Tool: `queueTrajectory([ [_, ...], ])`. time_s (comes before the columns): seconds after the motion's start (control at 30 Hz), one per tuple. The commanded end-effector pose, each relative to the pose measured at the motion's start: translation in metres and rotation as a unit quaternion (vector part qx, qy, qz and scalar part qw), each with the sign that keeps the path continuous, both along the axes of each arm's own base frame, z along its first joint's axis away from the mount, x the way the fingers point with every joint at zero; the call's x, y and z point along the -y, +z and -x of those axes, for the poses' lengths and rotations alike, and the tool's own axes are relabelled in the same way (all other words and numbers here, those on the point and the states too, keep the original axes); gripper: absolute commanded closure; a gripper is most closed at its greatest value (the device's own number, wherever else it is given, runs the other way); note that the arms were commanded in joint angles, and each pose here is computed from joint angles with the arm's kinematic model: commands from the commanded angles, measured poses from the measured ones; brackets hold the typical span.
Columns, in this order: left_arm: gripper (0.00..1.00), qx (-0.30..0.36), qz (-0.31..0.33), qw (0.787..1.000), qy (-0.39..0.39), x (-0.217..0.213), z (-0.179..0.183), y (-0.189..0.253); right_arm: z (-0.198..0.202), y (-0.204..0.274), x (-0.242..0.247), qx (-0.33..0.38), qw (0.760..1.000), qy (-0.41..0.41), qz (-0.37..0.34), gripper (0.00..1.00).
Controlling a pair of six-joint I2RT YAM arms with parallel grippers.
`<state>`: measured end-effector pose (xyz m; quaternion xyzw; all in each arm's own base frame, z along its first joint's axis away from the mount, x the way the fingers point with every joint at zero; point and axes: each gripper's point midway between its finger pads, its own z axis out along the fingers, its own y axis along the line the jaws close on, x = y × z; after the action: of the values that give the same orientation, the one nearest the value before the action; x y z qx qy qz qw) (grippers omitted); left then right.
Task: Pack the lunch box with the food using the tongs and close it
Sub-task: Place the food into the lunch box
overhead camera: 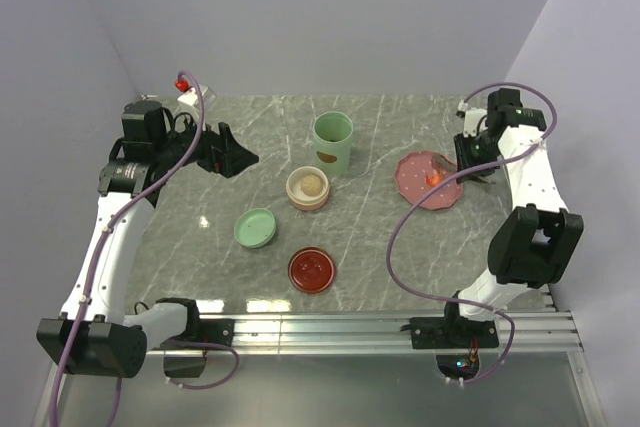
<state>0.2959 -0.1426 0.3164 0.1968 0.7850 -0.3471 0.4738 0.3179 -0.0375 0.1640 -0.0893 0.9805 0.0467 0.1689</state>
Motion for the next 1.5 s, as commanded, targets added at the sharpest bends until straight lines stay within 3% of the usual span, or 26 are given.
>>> queueTrajectory([
  [0.0,0.01,0.027,0.005,1.0,-0.008,0.001,-0.002,0.012,-0.01,0.038,-0.009,0.059,0.998,0.003,-0.015,0.68],
  [0.23,0.0,0.027,0.01,1.0,-0.011,0.003,-0.003,0.013,-0.021,0.078,-0.04,0.111,0.992,0.038,-0.053,0.69],
  [0.73,0.01,0.019,0.016,1.0,-0.013,0.005,-0.009,0.011,-0.074,0.165,-0.158,0.227,0.955,0.143,-0.126,0.7],
  [1.3,0.01,0.009,0.015,1.0,-0.008,0.004,-0.015,0.005,-0.109,0.127,-0.234,0.201,0.95,0.191,-0.145,0.7],
  [1.47,0.01,0.009,0.013,1.0,-0.007,0.003,-0.015,0.004,-0.112,0.111,-0.239,0.19,0.953,0.192,-0.134,0.63],
])
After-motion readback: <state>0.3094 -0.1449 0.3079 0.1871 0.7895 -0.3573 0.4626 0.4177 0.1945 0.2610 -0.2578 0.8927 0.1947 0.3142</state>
